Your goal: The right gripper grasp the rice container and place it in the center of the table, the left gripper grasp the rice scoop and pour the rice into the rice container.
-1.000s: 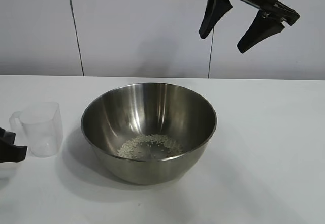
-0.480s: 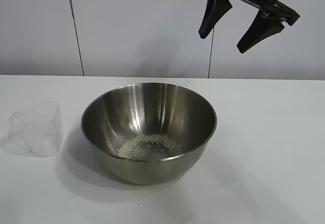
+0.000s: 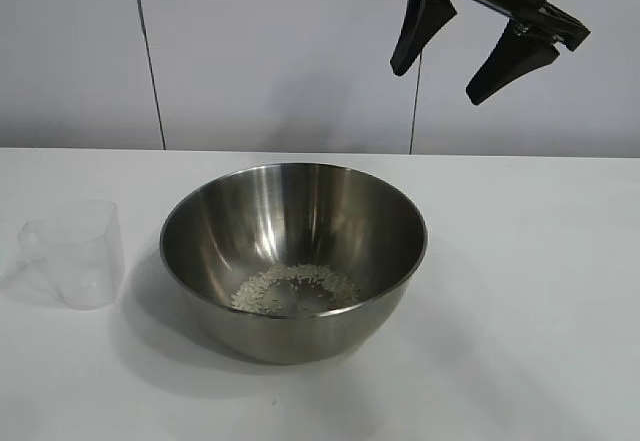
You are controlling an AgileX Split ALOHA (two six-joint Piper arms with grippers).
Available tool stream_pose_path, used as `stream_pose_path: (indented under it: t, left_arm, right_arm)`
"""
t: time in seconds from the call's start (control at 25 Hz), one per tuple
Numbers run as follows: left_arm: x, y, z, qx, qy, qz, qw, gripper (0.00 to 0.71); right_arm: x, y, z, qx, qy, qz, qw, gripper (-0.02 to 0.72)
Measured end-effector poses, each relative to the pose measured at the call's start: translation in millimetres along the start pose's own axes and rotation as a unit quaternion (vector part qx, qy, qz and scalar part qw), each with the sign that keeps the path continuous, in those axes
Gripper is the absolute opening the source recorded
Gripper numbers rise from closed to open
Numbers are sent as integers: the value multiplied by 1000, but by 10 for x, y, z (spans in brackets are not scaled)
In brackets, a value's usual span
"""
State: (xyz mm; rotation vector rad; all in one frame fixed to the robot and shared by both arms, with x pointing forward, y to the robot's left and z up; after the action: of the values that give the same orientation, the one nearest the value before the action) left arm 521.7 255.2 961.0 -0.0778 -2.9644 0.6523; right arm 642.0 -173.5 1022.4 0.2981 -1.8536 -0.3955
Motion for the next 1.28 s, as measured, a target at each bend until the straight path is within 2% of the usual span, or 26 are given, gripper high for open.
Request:
stream_pose_path:
  t: [0.08, 0.2, 0.28, 0.32, 0.4, 0.44, 0.48, 0.56, 0.64, 0.72, 0.88, 1.0, 1.16, 1.28]
  left_arm:
    - [-143, -91, -74, 87, 13, 2, 996, 245]
    - [-320, -251, -224, 198, 20, 17, 980, 245]
    - [-402, -376, -339, 239, 16, 41, 970, 245]
    - [-431, -454, -384, 237, 20, 61, 969, 245]
    - [-476, -627, -468, 172, 33, 117, 978, 245]
    - [-491, -745, -489, 111, 48, 156, 980, 245]
    - [-494, -837, -472, 45, 70, 187, 979, 245]
    - [-522, -971, -457, -64, 113, 225, 966, 246]
    - [-550, -1000, -411, -159, 159, 230, 947, 255]
    - [-604, -994, -461, -211, 181, 218, 936, 283]
    - [-648, -1006, -566, -252, 208, 204, 923, 387]
    - [-640, -1094, -630, -239, 214, 220, 921, 451]
    - [-625, -1188, -675, -226, 217, 244, 918, 472]
    - [-659, -1190, -528, -215, 244, 261, 909, 477]
  right_arm:
    - [0, 1, 0, 0, 0, 0, 1000, 558]
    - [0, 1, 0, 0, 0, 0, 1000, 558]
    - [0, 3, 0, -1, 0, -1, 1000, 558]
    - [0, 3, 0, -1, 0, -1, 1000, 558]
    - [0, 3, 0, -1, 0, -1, 1000, 558]
    - [0, 3, 0, -1, 0, -1, 1000, 558]
    - [0, 3, 0, -1, 0, -1, 1000, 558]
    - [0, 3, 0, -1, 0, -1, 1000, 558]
    - [0, 3, 0, -1, 0, -1, 1000, 558]
    - [0, 3, 0, -1, 0, -1, 1000, 558]
    - [0, 3, 0, -1, 0, -1, 1000, 558]
    - [0, 3, 0, -1, 0, -1, 1000, 558]
    - [0, 2, 17, -1, 6, -1, 1000, 558]
    - [1, 6, 46, -2, 16, -2, 1000, 558]
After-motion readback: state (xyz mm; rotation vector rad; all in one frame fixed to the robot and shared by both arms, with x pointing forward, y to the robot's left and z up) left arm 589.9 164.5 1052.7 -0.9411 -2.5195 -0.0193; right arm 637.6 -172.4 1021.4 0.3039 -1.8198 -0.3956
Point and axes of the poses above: a point on each arm's last joint axis where the gripper is mounted, x pointing back along that axis away from the gripper, y along the wrist's bending axis when the last joint is at zero, z = x × y, the point moved 5 cm from there along -x, pointing out along that axis toward the gripper, and after that the axes turned 14 degrees about -x, right-handed, at the moved point
